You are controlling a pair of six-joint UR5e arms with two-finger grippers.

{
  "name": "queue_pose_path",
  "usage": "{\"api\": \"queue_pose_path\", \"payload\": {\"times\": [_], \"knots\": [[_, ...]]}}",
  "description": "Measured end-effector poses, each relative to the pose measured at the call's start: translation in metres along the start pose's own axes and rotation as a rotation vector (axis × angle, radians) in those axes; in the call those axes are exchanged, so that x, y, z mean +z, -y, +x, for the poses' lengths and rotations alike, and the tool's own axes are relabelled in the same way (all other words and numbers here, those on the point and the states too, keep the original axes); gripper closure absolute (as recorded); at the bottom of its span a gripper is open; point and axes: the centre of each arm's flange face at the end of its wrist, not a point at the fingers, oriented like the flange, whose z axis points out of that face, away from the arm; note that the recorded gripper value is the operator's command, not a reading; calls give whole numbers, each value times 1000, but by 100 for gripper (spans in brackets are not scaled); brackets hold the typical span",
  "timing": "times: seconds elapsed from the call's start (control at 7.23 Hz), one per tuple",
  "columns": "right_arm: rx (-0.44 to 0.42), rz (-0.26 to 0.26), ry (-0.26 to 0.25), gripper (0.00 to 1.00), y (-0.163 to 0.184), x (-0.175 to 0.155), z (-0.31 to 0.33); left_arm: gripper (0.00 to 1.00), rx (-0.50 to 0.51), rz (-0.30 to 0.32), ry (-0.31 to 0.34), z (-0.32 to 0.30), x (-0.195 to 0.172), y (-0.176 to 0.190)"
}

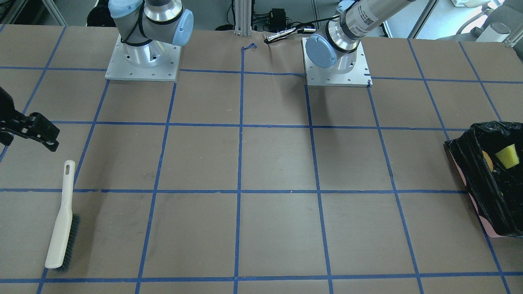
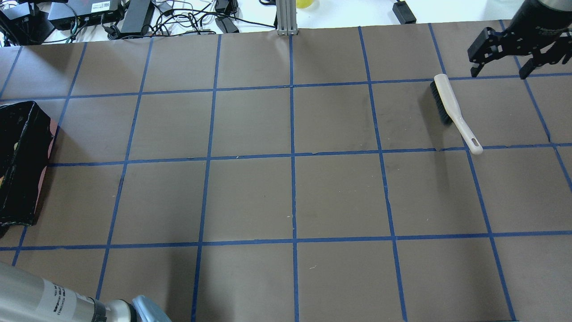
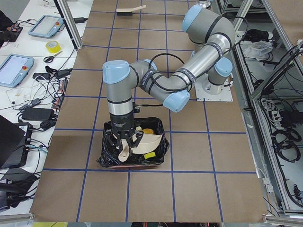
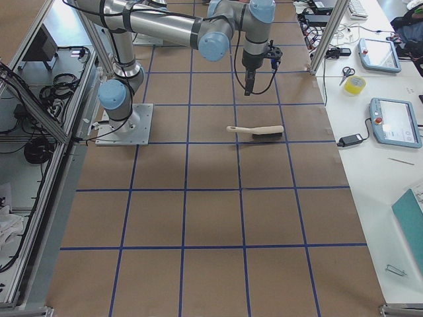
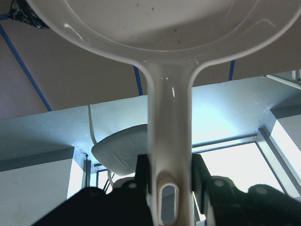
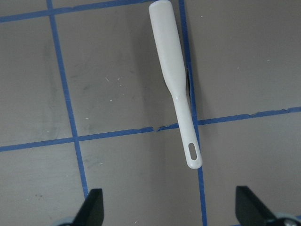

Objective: Sweep and dump trash into bin
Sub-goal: 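Bring the empty dustpan back onto the table while the right gripper releases the brush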

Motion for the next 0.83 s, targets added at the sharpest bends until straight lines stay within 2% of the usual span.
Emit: {"api": "queue_pose_path", "payload": {"times": [0.14,0.28,0.55,0.69,0.83], "knots": [[-14,19,-1,0,-7,-10,-20,100,-5,13,16,-1,-4,1],[-29,30,-1,0,-15,-19,-40,100,-16,74,40,-5,-4,8],[-102,46,12,0,-34,-29,-94,100,-86,306,93,-24,-10,46],[-138,47,16,0,-41,-30,-114,100,-124,402,102,-41,-26,72],[-159,44,17,0,-46,-29,-126,100,-151,471,99,-62,-46,104]]}}
